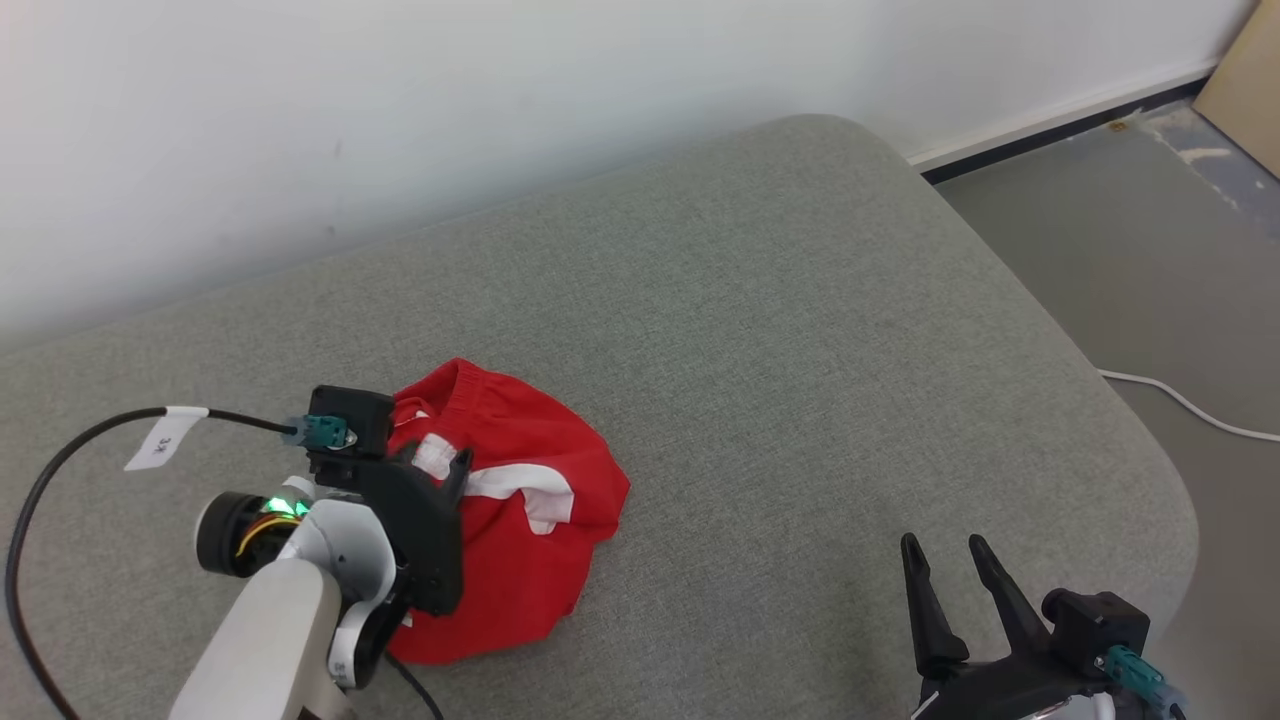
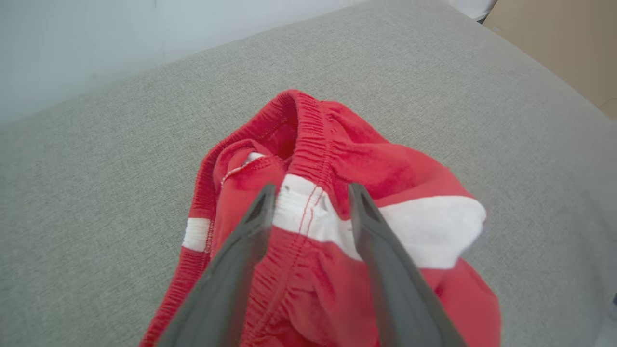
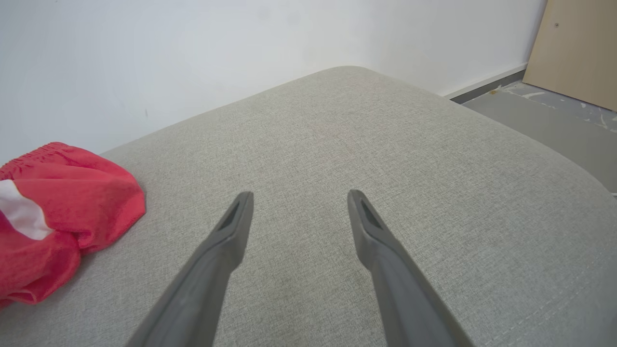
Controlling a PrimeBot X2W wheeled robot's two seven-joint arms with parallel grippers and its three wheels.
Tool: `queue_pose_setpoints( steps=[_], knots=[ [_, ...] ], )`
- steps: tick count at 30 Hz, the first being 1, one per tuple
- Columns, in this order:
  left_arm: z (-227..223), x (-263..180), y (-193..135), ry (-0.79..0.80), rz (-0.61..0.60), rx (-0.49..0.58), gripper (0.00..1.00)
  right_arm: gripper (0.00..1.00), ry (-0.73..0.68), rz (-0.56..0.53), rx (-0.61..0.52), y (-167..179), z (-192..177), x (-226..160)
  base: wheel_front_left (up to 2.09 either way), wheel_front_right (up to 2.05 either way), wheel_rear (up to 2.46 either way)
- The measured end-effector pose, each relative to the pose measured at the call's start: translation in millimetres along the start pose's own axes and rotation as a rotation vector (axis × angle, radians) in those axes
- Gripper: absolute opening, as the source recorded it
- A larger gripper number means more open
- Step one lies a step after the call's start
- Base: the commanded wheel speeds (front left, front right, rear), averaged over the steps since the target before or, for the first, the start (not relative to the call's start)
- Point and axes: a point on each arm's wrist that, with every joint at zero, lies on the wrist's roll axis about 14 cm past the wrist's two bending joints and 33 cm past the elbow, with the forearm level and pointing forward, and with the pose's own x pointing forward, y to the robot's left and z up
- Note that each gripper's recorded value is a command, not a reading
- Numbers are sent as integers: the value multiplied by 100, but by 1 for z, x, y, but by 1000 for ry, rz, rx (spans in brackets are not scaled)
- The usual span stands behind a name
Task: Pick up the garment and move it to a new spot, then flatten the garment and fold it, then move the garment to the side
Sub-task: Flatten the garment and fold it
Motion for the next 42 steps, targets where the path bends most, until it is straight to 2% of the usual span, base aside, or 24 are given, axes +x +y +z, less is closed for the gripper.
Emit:
queue_pose_setpoints(
  steps=[1, 7, 10, 17, 23, 27, 29, 31, 33, 35, 38, 42],
  knots=[
    [0, 0, -2, -3, -6, 0, 0, 100, 0, 0, 0, 0, 0, 0, 0, 0, 0],
    [2, -3, -11, -17, -28, -13, 0, 100, 0, 19, -1, 6, 1, 2, 0, 0, 0],
    [20, -3, -19, -81, -51, -37, 0, 100, 0, 28, -1, 8, 1, 4, 0, 0, 0],
    [120, -19, -60, -407, -169, -40, 0, 100, -3, 47, 0, 14, 2, 7, 0, 0, 0],
    [223, -72, -102, -756, -308, -25, 0, 100, -10, 65, 3, 20, 4, 7, 0, 0, 0],
    [259, -107, -103, -914, -322, -86, 0, 100, -4, 77, 5, 23, 2, 7, 0, 0, 0],
    [265, -116, -97, -948, -287, -106, 0, 100, 6, 87, 7, 26, -2, 7, 0, 0, 0],
    [262, -120, -85, -956, -234, -133, 0, 100, 6, 101, 4, 31, -1, 10, 0, 0, 0],
    [238, -113, -64, -913, -156, -161, 0, 100, 8, 123, 3, 38, -2, 12, 0, 0, 0],
    [194, -101, -33, -826, -52, -217, 0, 100, 12, 142, 1, 45, -3, 16, 0, 0, 0],
    [105, -91, 15, -653, 121, -297, 0, 100, 15, 172, -4, 55, -3, 21, 0, 0, 0],
    [16, -103, 54, -511, 290, -395, 0, 100, 21, 202, -25, 66, -3, 30, 0, 0, 0]
  ],
)
